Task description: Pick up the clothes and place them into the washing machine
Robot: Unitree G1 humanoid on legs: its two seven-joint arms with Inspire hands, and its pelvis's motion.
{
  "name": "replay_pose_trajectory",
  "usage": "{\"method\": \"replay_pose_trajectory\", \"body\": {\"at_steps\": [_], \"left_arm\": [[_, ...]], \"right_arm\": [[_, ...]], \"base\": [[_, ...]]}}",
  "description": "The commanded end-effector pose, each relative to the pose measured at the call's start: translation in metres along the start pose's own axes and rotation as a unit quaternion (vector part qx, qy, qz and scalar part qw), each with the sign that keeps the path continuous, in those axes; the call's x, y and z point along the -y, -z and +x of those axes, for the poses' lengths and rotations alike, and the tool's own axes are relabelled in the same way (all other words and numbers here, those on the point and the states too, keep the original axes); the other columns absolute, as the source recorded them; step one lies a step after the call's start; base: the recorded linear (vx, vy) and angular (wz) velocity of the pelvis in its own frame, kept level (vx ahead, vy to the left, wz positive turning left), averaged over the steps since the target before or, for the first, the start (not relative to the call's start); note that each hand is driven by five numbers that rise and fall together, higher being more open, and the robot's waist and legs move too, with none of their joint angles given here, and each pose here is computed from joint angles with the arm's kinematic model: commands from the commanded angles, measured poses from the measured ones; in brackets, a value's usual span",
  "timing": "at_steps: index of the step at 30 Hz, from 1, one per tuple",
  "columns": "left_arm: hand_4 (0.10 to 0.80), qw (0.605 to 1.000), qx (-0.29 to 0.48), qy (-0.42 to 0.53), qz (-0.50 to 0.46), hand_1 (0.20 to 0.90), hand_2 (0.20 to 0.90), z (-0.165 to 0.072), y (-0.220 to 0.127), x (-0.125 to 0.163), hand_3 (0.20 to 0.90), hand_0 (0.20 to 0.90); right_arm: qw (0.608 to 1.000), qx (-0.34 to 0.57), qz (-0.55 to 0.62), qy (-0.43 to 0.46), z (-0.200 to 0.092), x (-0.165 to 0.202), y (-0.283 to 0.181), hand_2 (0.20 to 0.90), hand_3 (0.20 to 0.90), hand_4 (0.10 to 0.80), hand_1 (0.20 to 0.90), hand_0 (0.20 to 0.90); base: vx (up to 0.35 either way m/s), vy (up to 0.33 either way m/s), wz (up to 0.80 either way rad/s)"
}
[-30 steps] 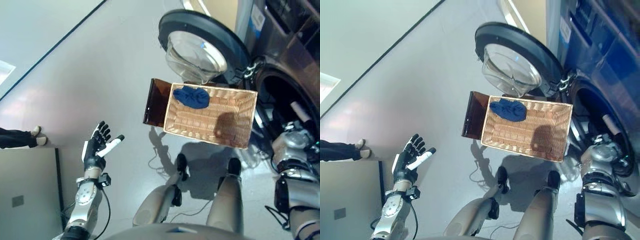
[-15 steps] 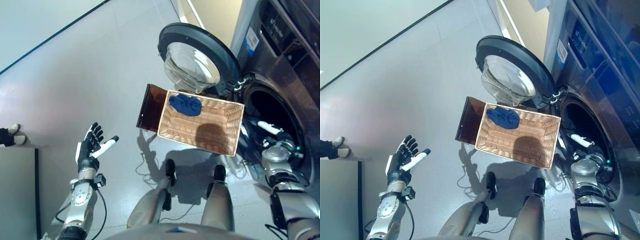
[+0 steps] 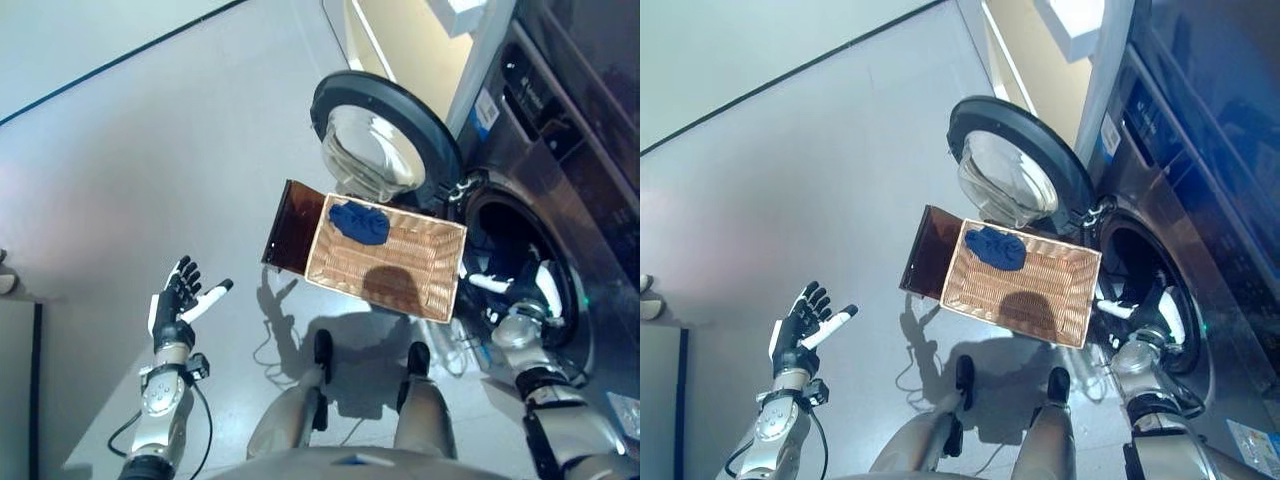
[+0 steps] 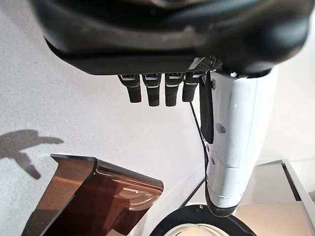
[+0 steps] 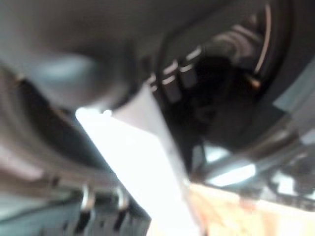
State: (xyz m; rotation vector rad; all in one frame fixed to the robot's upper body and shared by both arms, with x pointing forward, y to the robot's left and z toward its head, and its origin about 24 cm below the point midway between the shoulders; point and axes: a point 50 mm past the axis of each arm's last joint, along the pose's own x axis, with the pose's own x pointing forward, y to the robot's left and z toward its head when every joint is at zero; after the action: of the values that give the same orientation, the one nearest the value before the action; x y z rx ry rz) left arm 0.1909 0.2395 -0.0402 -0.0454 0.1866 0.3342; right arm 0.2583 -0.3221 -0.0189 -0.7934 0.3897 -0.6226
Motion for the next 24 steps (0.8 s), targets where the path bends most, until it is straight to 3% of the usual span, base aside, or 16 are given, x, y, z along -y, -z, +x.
{"method": "replay_pose_trajectory", "body": {"at_steps": [1,13,24], "left_arm": [[0.800,0.995,0.089,-0.040,0.000,0.900,0.900,0.014,-0.032,-0.014,0.900,0.900],[0.800,0.997,0.051,-0.063,-0.005,0.900,0.900,0.005,-0.014,-0.019,0.900,0.900],[0.800,0.997,0.042,-0.068,0.011,0.900,0.900,-0.002,-0.010,-0.025,0.900,0.900]], "right_arm": [[0.998,0.061,0.009,0.010,0.000,0.001,-0.020,0.900,0.900,0.800,0.900,0.900],[0.978,0.020,0.187,-0.093,-0.042,-0.058,-0.029,0.900,0.900,0.800,0.900,0.900],[0.966,0.114,0.156,-0.169,-0.062,-0.089,-0.078,0.900,0.900,0.800,0.900,0.900]], "base": [[0.000,0.000,0.00],[0.059,-0.011,-0.06],[0.032,0.022,0.08]]}}
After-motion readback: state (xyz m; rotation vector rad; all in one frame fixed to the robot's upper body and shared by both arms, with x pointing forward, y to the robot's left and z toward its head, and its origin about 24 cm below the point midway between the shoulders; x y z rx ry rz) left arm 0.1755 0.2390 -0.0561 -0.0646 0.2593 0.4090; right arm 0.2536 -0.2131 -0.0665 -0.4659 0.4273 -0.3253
